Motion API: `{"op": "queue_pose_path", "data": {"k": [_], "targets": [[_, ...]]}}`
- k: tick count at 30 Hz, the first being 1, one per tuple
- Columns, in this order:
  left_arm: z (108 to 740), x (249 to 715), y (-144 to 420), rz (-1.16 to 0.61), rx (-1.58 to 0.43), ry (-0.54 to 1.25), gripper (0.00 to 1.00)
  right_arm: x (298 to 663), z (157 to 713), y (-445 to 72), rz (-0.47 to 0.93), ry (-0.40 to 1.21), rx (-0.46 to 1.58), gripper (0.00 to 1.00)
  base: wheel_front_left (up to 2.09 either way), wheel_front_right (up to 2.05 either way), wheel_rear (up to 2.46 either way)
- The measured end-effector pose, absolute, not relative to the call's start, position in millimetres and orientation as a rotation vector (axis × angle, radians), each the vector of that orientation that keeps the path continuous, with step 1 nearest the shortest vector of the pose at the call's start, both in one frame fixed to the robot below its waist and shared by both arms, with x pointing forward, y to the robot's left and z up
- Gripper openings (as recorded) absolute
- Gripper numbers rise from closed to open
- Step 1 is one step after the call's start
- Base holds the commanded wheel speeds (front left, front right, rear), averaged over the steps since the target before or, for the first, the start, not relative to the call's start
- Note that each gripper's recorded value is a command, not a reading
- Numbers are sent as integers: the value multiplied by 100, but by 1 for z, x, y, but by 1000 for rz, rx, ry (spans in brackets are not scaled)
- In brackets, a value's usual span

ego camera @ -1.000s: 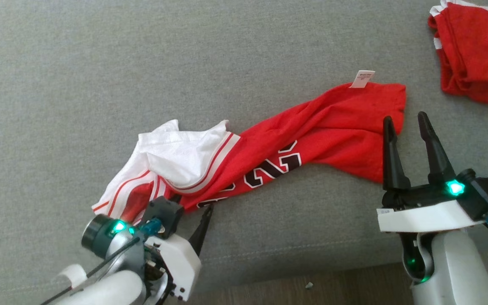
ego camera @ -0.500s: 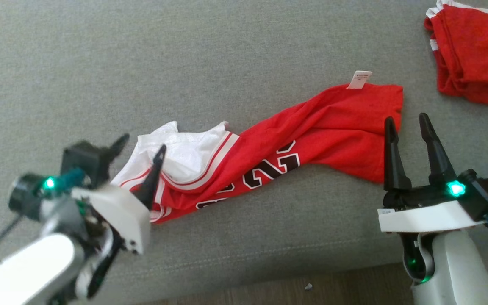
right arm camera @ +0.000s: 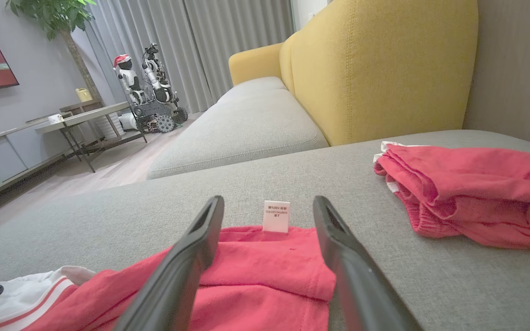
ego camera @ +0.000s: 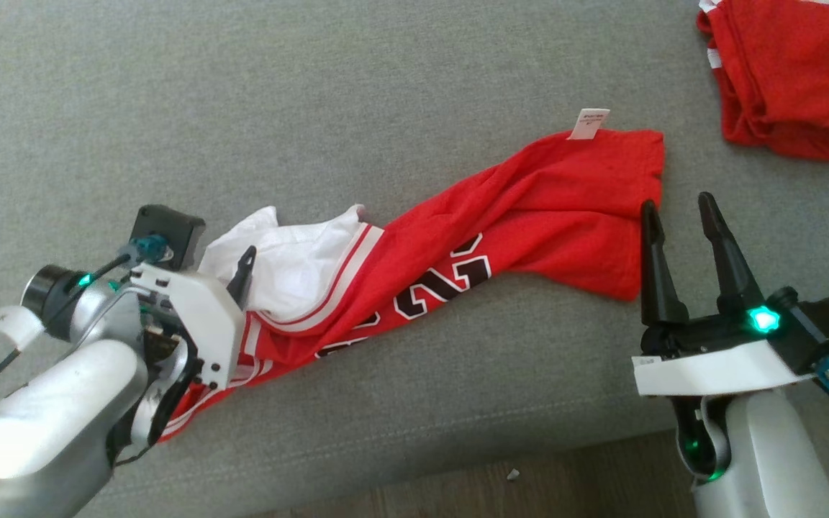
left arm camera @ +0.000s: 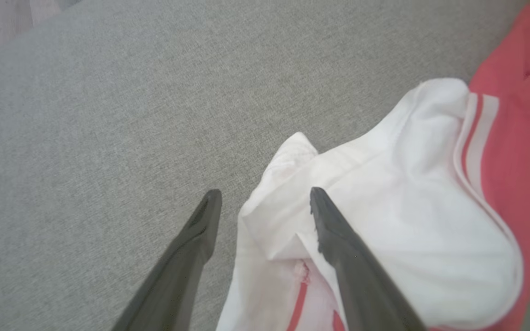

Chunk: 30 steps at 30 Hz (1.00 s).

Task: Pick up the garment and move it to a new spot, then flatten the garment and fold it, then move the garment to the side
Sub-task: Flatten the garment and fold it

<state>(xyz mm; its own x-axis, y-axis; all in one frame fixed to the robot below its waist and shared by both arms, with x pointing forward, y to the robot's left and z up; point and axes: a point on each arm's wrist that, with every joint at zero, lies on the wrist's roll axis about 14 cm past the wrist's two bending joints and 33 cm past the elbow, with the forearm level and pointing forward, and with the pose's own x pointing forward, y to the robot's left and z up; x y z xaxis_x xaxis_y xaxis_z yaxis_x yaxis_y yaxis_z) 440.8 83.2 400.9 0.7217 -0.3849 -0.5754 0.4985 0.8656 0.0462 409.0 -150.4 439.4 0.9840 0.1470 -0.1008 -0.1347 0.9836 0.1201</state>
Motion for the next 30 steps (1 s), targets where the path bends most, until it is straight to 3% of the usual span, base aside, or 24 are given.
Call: {"op": "queue_pose_path", "data": {"k": [10,11,13,14,17,18,20,21,30], "targets": [[392,441,95,-460,232,616,98,412,436,-148,145,117,124,100,0,0,0],[392,440,96,-459,230,620,86,412,436,-148,146,117,128,100,0,0,0],[389,439,96,-456,226,628,49,413,435,-147,148,118,130,100,0,0,0],[388,439,96,-456,225,631,49,414,435,-147,148,117,131,100,0,0,0],[385,437,92,-469,217,638,36,416,436,-146,150,114,134,100,0,0,0],[384,436,92,-469,215,638,24,417,436,-146,150,112,133,100,0,0,0],[381,435,92,-474,216,645,11,420,437,-146,152,107,132,100,0,0,0],[380,435,92,-473,217,645,0,421,438,-146,153,105,132,100,0,0,0],[405,445,87,-488,264,476,0,420,444,-149,145,88,130,100,0,0,0]]}}
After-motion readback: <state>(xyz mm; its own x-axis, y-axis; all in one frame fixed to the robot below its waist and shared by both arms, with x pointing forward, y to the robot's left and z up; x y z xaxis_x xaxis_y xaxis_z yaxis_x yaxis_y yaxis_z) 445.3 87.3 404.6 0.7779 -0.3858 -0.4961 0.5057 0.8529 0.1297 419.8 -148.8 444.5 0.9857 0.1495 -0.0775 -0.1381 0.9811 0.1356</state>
